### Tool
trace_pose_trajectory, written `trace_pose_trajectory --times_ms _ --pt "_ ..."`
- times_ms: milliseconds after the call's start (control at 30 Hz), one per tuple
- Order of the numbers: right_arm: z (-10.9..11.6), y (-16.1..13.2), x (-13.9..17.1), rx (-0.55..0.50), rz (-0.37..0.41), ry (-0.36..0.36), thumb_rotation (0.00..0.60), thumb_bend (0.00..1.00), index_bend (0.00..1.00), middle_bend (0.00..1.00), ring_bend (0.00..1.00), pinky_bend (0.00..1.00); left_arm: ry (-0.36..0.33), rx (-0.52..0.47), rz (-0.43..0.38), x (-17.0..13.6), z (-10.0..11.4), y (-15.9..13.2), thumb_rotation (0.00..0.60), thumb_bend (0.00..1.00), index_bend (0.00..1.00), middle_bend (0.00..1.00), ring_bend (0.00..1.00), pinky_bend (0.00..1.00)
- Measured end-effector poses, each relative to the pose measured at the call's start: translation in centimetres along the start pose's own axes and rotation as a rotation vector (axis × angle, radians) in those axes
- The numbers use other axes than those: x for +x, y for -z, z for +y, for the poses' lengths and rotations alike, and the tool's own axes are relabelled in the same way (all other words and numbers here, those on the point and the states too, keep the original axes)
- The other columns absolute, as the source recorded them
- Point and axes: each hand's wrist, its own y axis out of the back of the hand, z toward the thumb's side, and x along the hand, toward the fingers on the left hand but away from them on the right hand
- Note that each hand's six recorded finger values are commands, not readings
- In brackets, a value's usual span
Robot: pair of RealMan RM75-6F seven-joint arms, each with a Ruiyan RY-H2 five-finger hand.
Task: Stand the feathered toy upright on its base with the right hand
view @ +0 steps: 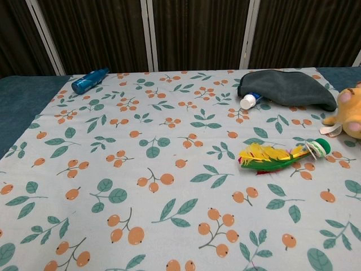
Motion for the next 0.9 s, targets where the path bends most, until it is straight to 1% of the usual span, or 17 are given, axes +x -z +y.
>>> trace_pose_trajectory --times_ms 567,633,733,800,900 --pt "0.4 0.0 0.2 -0.014 -0.004 0.004 0.600 0.16 0.01 0.00 0.00 0.00 0.010 -0.006 -0.009 0.2 -0.2 -0.4 0.594 0.10 0.00 0.00 0.00 0.00" --pt "0.4 -0.2 0.2 -0.020 0.000 0.004 0.600 0.16 0.04 0.00 0.00 0.00 0.011 -0.007 -0.008 0.2 -0.2 -0.4 0.592 0.10 0.00 0.00 0.00 0.00" --pt "0.6 -0.8 0.0 -0.034 0.015 0.009 0.600 0.16 0.13 0.00 0.00 0.00 0.010 -0.009 -0.006 0.2 -0.2 -0.4 0.594 0.10 0.00 0.00 0.00 0.00" --pt "0.7 -1.6 -0.1 -0.044 0.036 0.013 0.600 0.17 0.20 0.03 0.00 0.00 0.009 -0.010 -0.008 0.2 -0.2 -0.4 0.593 0.10 0.00 0.00 0.00 0.00" --pt "0.7 -3.0 -0.6 -0.050 0.068 0.006 0.600 0.17 0.26 0.10 0.00 0.00 0.007 -0.008 -0.008 0.1 -0.1 -0.4 0.592 0.10 0.00 0.00 0.00 0.00"
